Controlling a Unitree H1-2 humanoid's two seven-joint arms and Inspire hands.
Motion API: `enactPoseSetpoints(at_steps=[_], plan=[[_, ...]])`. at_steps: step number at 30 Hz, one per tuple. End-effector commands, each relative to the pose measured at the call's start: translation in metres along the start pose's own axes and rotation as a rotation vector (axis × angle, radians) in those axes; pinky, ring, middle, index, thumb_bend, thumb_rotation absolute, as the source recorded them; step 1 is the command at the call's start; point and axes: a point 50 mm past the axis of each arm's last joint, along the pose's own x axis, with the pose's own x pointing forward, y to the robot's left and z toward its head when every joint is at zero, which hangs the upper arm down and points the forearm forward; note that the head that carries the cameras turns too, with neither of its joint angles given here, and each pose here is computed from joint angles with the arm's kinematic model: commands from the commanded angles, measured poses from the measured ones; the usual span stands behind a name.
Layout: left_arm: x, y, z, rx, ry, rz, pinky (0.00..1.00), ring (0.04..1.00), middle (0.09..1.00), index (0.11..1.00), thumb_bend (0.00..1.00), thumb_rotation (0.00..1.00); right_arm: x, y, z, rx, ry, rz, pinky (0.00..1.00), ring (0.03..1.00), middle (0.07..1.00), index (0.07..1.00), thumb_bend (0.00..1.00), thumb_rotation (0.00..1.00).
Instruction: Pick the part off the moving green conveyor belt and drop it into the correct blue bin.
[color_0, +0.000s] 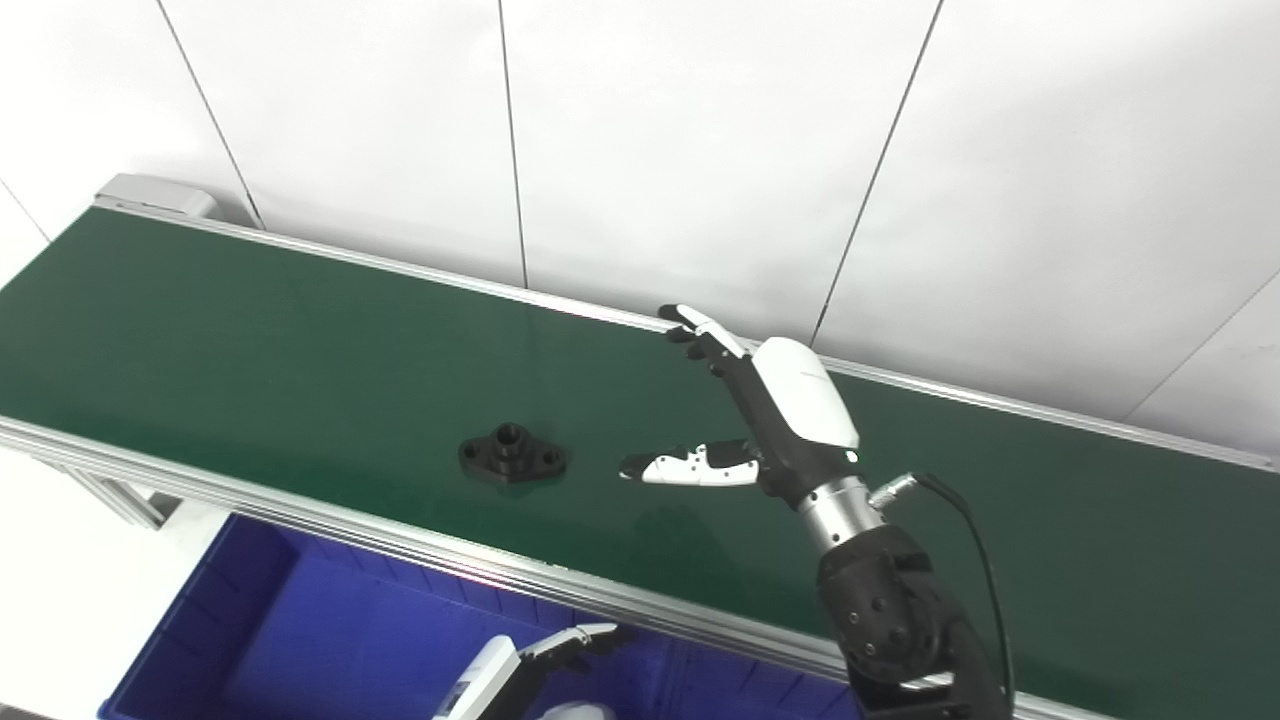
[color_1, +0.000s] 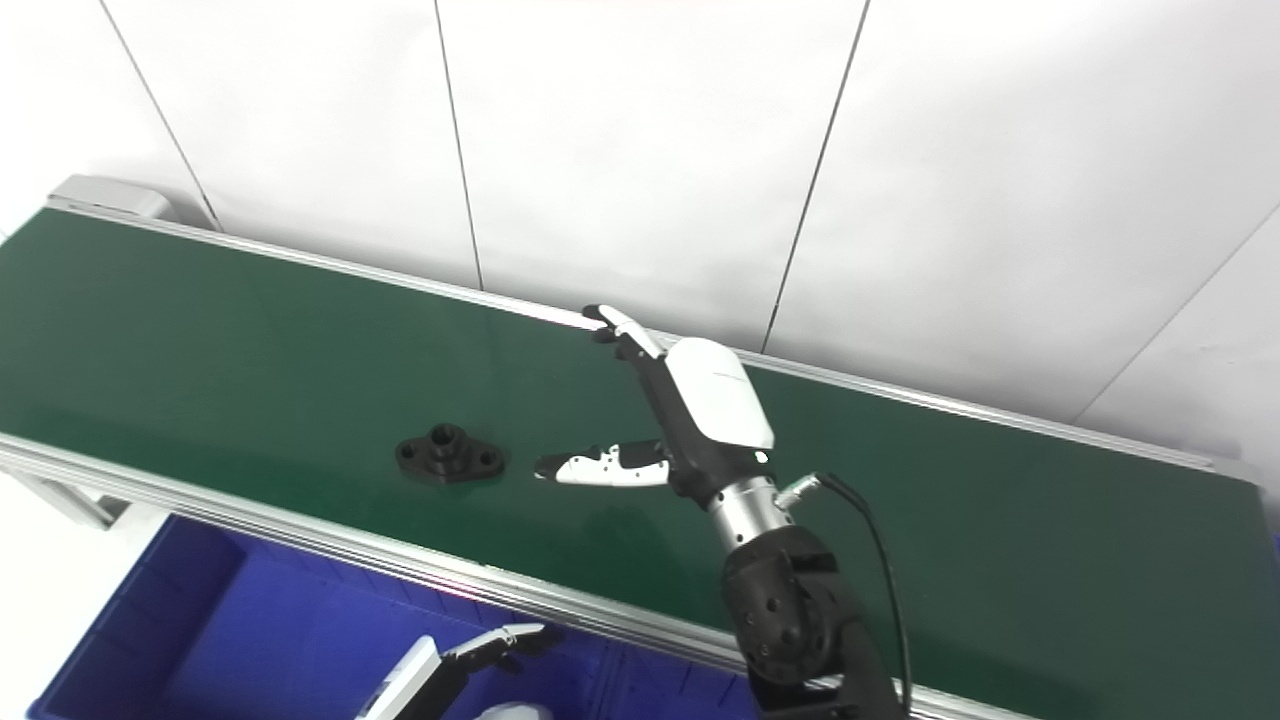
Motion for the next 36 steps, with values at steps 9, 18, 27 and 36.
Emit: enactPoseSetpoints(at_steps=[9,18,27,36], plan=[[0.000,0.005,0.006,-0.021,-0.036,0.023,0.67,0.776,0.807,0.799,0.86,0.68,0.038,-0.008,0.031,-0.095,-0.036,0.084,0.74,0.811,0.845,0.898,0.86,0.47],[-0.001,0.006,0.008,-0.022,-0.037,0.032,0.68,0.782,0.810,0.803,0.86,0.69,0.050,0.001,0.036,-0.169,-0.050,0.128,0.73,0.793,0.822,0.845,0.85,0.46],[-0.002,0.009,0.008,-0.023,-0.032,0.025,0.71,0.804,0.830,0.828,0.86,0.72,0.063,0.023,0.034,-0.211,-0.032,0.182,0.72,0.782,0.816,0.836,0.86,0.42],[0.000,0.007,0.011,-0.032,-0.039,0.030,0.71,0.803,0.828,0.825,0.84,0.73,0.067,0.029,0.018,-0.264,0.020,0.240,0.73,0.785,0.821,0.844,0.86,0.41]])
